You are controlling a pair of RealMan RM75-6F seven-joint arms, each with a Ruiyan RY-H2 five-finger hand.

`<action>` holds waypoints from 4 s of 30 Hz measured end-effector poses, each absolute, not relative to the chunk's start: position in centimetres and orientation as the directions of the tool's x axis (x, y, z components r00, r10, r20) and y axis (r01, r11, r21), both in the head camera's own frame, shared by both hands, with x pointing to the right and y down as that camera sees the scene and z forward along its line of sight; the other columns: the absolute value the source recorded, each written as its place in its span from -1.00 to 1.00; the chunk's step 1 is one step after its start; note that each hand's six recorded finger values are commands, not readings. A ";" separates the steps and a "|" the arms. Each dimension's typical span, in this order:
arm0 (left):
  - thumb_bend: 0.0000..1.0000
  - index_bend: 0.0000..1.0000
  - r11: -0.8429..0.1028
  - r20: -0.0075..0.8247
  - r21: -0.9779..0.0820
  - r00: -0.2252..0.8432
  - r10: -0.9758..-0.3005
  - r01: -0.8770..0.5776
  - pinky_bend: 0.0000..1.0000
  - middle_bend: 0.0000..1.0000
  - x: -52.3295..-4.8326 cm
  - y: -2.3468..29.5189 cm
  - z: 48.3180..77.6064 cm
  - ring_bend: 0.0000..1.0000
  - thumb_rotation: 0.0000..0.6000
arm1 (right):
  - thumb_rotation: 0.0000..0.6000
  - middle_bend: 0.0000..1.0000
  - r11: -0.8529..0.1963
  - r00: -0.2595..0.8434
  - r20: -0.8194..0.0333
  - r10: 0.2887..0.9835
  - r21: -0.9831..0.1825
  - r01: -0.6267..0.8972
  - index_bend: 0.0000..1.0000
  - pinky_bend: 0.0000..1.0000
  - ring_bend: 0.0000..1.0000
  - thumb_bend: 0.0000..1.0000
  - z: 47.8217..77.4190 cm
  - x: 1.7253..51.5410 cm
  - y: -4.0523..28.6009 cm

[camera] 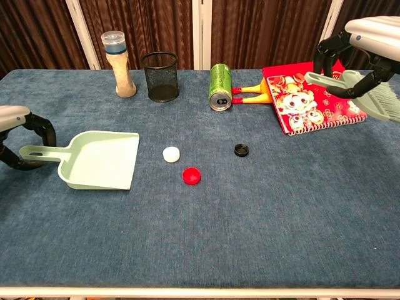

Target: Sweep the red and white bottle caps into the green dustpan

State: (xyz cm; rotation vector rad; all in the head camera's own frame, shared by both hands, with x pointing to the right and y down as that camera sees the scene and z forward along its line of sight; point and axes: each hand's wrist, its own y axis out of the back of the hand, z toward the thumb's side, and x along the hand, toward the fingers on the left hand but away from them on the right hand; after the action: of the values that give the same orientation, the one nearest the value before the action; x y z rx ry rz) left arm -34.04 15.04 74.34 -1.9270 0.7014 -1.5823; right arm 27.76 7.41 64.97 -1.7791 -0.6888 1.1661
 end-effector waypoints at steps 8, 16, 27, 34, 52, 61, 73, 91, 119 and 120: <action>-0.34 -0.07 -0.720 0.701 -0.691 0.182 -0.689 -0.061 -0.59 -0.14 -33.8 15.0 74.5 -0.43 1.00 | 1.00 0.28 -0.471 0.399 -0.439 0.805 -0.882 -0.021 0.36 -0.26 -0.33 -0.27 65.3 28.0 7.6; -0.24 0.05 -0.723 0.701 -0.688 0.198 -0.685 -0.061 -0.58 -0.04 -33.5 14.9 74.6 -0.37 1.00 | 1.00 0.28 -0.487 0.407 -0.450 0.795 -0.873 -0.013 0.36 -0.26 -0.33 -0.27 65.8 27.8 8.1; -0.23 0.08 -0.738 0.711 -0.672 0.231 -0.664 -0.055 -0.58 -0.02 -32.2 14.3 74.3 -0.37 1.00 | 1.00 0.29 -0.555 0.459 -0.451 0.766 -0.824 0.116 0.36 -0.25 -0.31 -0.10 68.0 24.8 9.3; -0.23 0.08 -0.750 0.719 -0.658 0.232 -0.655 -0.075 -0.58 -0.02 -31.0 13.9 74.6 -0.37 1.00 | 1.00 0.29 -0.625 0.535 -0.445 0.719 -0.750 0.216 0.37 -0.25 -0.31 -0.06 70.1 21.2 9.6; -0.23 0.08 -0.765 0.724 -0.640 0.275 -0.632 -0.072 -0.58 -0.02 -26.4 13.5 75.1 -0.37 1.00 | 1.00 0.29 -0.661 0.663 -0.343 0.665 -0.683 0.310 0.38 -0.34 -0.31 0.06 72.9 12.7 11.1; -0.23 0.09 -0.768 0.724 -0.637 0.293 -0.624 -0.061 -0.57 -0.01 -24.0 13.5 75.5 -0.34 1.00 | 1.00 0.29 -0.649 0.673 -0.298 0.677 -0.672 0.356 0.38 -0.37 -0.31 0.08 72.9 11.4 11.5; -0.22 0.09 -0.774 0.719 -0.631 0.333 -0.611 -0.058 -0.57 0.00 -20.6 13.0 75.6 -0.34 1.00 | 1.00 0.29 -0.639 0.672 -0.267 0.691 -0.660 0.396 0.40 -0.38 -0.31 0.10 72.7 10.6 12.0; -0.22 0.10 -0.789 0.730 -0.612 0.346 -0.590 -0.056 -0.57 0.00 -17.4 12.8 75.8 -0.34 1.00 | 1.00 0.29 -0.639 0.670 -0.229 0.706 -0.612 0.465 0.42 -0.43 -0.31 0.17 72.2 9.6 12.9; -0.23 0.10 -0.750 0.725 -0.659 0.310 -0.615 0.053 -0.57 0.00 -17.4 12.1 75.4 -0.34 1.00 | 1.00 0.30 -0.621 0.631 -0.227 0.742 -0.588 0.518 0.45 -0.45 -0.29 0.19 70.7 15.3 11.4; -0.23 0.10 -0.746 0.725 -0.663 0.306 -0.617 0.066 -0.57 0.00 -17.4 12.1 75.3 -0.34 1.00 | 1.00 0.30 -0.624 0.630 -0.232 0.741 -0.583 0.520 0.45 -0.45 -0.29 0.19 70.9 15.4 11.4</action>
State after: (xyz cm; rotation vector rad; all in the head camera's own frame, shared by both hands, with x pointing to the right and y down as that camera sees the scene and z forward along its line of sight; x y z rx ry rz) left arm -17.45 12.08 75.32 -1.9807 0.4880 -1.4815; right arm 15.39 11.36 70.87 -2.3851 -0.9917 0.6365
